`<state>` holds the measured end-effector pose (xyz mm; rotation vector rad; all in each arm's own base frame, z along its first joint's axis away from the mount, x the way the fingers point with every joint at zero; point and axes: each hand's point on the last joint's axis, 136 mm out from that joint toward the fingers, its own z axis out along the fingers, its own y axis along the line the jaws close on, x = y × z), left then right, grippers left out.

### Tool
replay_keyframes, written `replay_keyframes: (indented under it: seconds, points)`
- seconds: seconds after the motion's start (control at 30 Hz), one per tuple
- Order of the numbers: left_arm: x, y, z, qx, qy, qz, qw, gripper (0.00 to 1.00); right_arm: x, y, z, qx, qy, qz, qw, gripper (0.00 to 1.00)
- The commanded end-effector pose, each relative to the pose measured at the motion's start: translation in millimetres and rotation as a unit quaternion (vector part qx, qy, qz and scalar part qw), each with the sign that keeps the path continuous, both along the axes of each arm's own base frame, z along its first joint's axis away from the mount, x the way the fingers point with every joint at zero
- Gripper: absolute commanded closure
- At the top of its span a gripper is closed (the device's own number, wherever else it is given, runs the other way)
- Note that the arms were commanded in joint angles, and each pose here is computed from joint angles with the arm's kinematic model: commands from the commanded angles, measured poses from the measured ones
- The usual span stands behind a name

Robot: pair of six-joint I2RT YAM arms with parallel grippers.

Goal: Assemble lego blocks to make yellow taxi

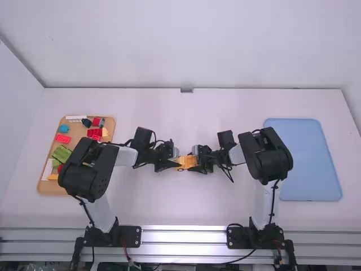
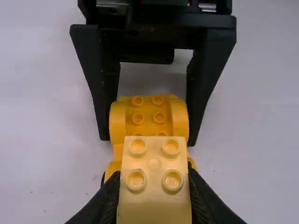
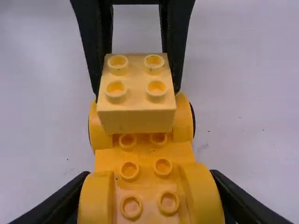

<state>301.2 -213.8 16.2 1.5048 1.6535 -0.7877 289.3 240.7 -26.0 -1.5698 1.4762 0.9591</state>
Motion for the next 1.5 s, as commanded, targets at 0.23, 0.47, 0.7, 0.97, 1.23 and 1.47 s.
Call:
replay_keyframes:
  seconds: [0.23, 0.47, 0.7, 0.97, 1.23, 1.47]
  points:
    - [6.9, -0.5, -1.3, 0.009, -0.005, 0.011, 1.000, 0.98, 5.5, -1.0, -5.3, -0.010, 0.012, -0.015, 1.000, 0.45]
    - [12.1, -1.4, 1.8, 0.005, -0.020, 0.012, 1.000, 0.98, 9.3, -0.5, -3.8, -0.008, 0.031, -0.031, 0.999, 0.44]
    - [14.4, -2.1, 3.4, 0.003, -0.025, 0.014, 1.000, 0.98, 9.5, -0.4, -3.6, -0.008, 0.030, -0.031, 0.999, 0.43]
    - [11.3, -1.2, 1.2, 0.005, -0.015, 0.014, 1.000, 0.98, 9.1, -0.6, -3.9, -0.008, 0.029, -0.030, 0.999, 0.41]
    - [5.9, 0.1, -2.5, 0.012, -0.008, 0.007, 1.000, 0.98, 6.7, -1.2, -5.2, -0.010, 0.027, -0.025, 0.999, 0.42]
    - [7.2, -0.6, -0.9, 0.009, -0.017, 0.004, 1.000, 0.98, 3.8, -1.9, -6.7, -0.013, 0.024, -0.018, 0.999, 0.42]
